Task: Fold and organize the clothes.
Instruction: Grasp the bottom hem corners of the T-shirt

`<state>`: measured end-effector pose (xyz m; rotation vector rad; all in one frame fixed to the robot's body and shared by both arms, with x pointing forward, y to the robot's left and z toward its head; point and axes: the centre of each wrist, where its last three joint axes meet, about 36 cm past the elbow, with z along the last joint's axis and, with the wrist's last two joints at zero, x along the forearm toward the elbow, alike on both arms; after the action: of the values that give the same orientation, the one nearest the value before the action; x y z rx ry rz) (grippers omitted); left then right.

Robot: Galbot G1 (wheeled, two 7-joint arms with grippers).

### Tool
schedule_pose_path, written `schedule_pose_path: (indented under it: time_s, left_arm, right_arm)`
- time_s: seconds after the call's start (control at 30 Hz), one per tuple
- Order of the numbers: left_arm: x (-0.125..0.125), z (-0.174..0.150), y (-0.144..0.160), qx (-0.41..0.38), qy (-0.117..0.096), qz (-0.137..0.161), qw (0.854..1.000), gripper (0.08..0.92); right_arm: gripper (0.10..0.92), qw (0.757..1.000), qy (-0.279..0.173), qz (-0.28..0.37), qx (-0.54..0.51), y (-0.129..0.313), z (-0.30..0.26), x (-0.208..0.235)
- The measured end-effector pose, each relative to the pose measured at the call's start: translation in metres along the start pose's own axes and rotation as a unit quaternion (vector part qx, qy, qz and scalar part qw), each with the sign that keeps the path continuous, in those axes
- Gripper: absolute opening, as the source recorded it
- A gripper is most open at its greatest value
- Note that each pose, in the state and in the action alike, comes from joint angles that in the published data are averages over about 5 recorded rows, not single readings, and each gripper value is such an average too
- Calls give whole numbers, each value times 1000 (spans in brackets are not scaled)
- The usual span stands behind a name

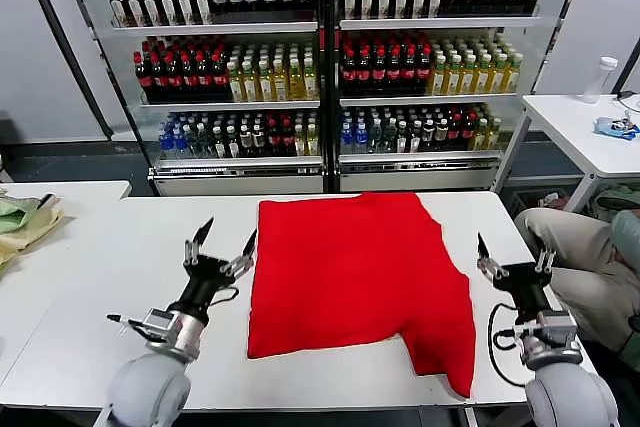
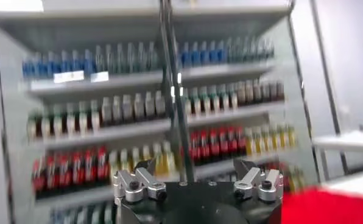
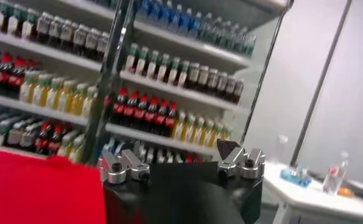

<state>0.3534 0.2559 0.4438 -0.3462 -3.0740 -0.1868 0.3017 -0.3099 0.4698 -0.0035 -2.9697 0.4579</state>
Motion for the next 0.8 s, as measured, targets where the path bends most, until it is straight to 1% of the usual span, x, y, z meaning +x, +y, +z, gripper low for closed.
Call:
schedule_pose_path:
  time_s: [0.07, 0.23, 0.3, 0.4, 0.5, 0.6, 0.7, 0.8]
  left_arm:
    - [7, -1, -1, 5, 16, 2, 1000, 823]
    - [38, -6, -10, 23, 89, 7, 996, 823]
    - [49, -9, -16, 33, 115, 6, 993, 823]
    - [61, -12, -27, 49, 147, 1, 988, 823]
    - [69, -13, -37, 62, 175, -7, 983, 823]
    - [74, -13, -46, 72, 198, -13, 977, 823]
    - [76, -12, -55, 79, 217, -19, 973, 823]
    - [77, -10, -62, 86, 232, -22, 969, 823]
  right_arm:
    - [823, 1000, 9, -5, 1, 1, 2, 6]
    - [823, 998, 56, -30, 2, 6, 16, 32]
    - [823, 997, 70, -38, 0, 8, 21, 40]
    - [823, 995, 87, -44, -6, 12, 27, 49]
    - [823, 994, 100, -48, -14, 16, 32, 56]
    - [823, 992, 110, -50, -23, 21, 36, 61]
    - [823, 991, 120, -51, -33, 26, 41, 64]
    - [823, 989, 130, -53, -41, 32, 46, 67]
